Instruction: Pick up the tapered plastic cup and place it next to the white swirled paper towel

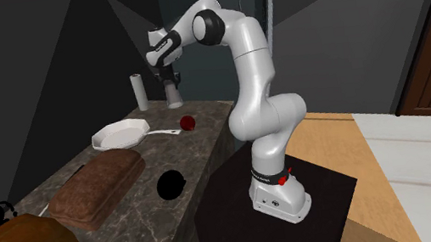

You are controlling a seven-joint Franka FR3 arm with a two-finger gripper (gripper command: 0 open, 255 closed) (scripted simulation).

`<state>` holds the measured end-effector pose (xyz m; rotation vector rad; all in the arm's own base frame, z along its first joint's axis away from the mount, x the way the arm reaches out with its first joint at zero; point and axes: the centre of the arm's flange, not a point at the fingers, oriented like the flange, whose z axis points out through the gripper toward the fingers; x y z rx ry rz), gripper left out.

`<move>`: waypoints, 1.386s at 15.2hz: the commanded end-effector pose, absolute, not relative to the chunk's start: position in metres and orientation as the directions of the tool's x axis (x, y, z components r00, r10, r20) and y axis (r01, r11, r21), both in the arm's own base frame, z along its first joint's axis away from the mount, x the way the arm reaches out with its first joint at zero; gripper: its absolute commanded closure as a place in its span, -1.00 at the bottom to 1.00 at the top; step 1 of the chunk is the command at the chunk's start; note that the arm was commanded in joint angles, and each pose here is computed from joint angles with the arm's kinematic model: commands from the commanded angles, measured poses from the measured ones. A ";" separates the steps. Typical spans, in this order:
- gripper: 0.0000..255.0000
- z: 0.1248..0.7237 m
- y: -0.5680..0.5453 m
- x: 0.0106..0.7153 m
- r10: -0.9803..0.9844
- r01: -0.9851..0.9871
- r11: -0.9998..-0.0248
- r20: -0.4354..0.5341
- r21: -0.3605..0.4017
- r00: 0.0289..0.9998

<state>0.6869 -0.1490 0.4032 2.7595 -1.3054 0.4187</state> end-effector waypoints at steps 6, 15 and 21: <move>1.00 0.364 -0.148 0.687 -0.750 -0.766 -0.640 0.264 -0.059 0.607; 1.00 0.329 -0.148 0.687 -0.750 -0.766 -0.640 0.264 -0.059 0.607; -1.00 0.325 -0.149 0.686 -0.750 -0.766 -0.641 0.264 -0.059 0.607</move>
